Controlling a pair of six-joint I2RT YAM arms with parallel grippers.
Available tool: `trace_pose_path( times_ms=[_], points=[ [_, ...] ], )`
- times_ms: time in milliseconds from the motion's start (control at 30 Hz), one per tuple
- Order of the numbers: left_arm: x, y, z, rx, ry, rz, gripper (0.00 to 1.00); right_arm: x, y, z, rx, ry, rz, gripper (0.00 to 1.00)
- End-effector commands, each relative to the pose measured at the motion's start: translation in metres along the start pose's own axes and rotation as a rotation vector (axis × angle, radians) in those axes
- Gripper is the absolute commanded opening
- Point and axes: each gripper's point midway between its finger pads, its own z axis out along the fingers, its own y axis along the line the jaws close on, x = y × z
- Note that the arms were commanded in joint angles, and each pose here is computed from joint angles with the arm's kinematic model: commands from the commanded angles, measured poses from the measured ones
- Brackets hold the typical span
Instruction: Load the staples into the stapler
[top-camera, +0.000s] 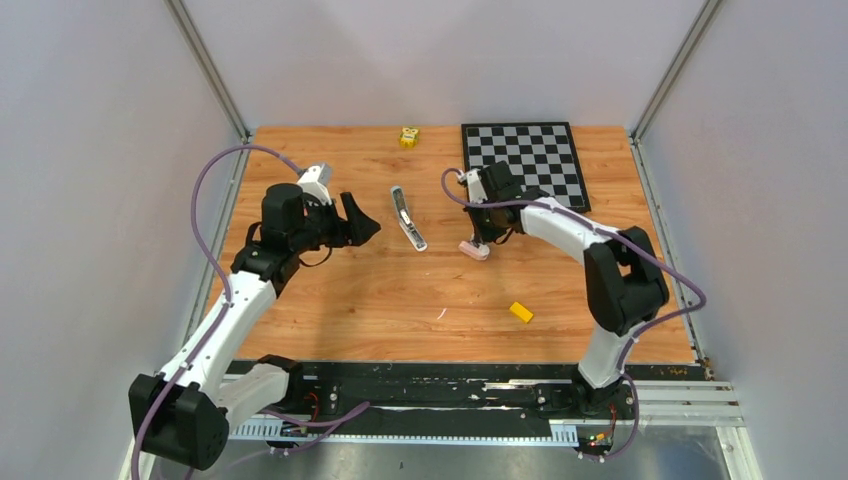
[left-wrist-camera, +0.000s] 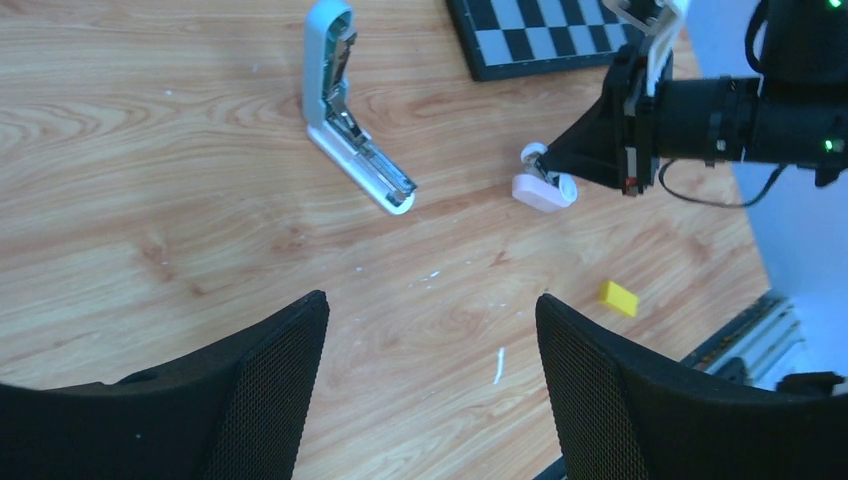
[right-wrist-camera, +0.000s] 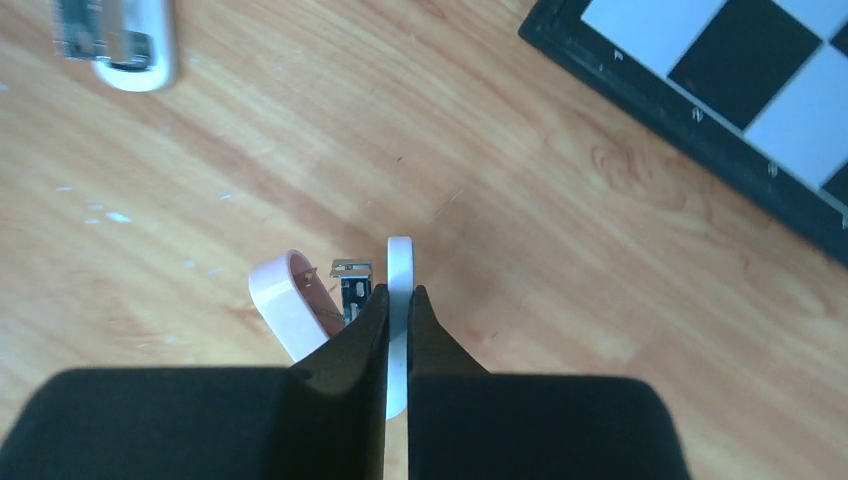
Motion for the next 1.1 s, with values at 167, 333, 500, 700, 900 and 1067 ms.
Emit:
trace_pose_path(
  times_ms=[167, 333, 500, 700, 900, 1067],
  points=[
    [-0.008, -0.051, 0.02, 0.145, 0.009, -0.136, 0.75, -0.051, 0.069, -0.073, -0.083, -0.342, 0.343, 0.0],
    [0.002, -0.082, 0.041, 0.209, 0.047, -0.159, 0.73, -0.064, 0.102, -0.089, -0.114, -0.448, 0.427, 0.0],
    [0.015, -0.101, 0.061, 0.256, 0.076, -0.194, 0.71, -0.066, 0.11, -0.099, -0.081, -0.503, 0.433, 0.0],
    [0.033, -0.107, 0.075, 0.256, 0.125, -0.215, 0.66, -0.071, 0.107, -0.114, -0.054, -0.578, 0.439, 0.0],
    [0.044, -0.11, 0.087, 0.262, 0.149, -0.232, 0.61, -0.07, 0.108, -0.117, -0.062, -0.605, 0.445, 0.0],
    [0.043, -0.113, 0.093, 0.285, 0.138, -0.241, 0.52, -0.07, 0.111, -0.118, -0.083, -0.613, 0.442, 0.0]
  ],
)
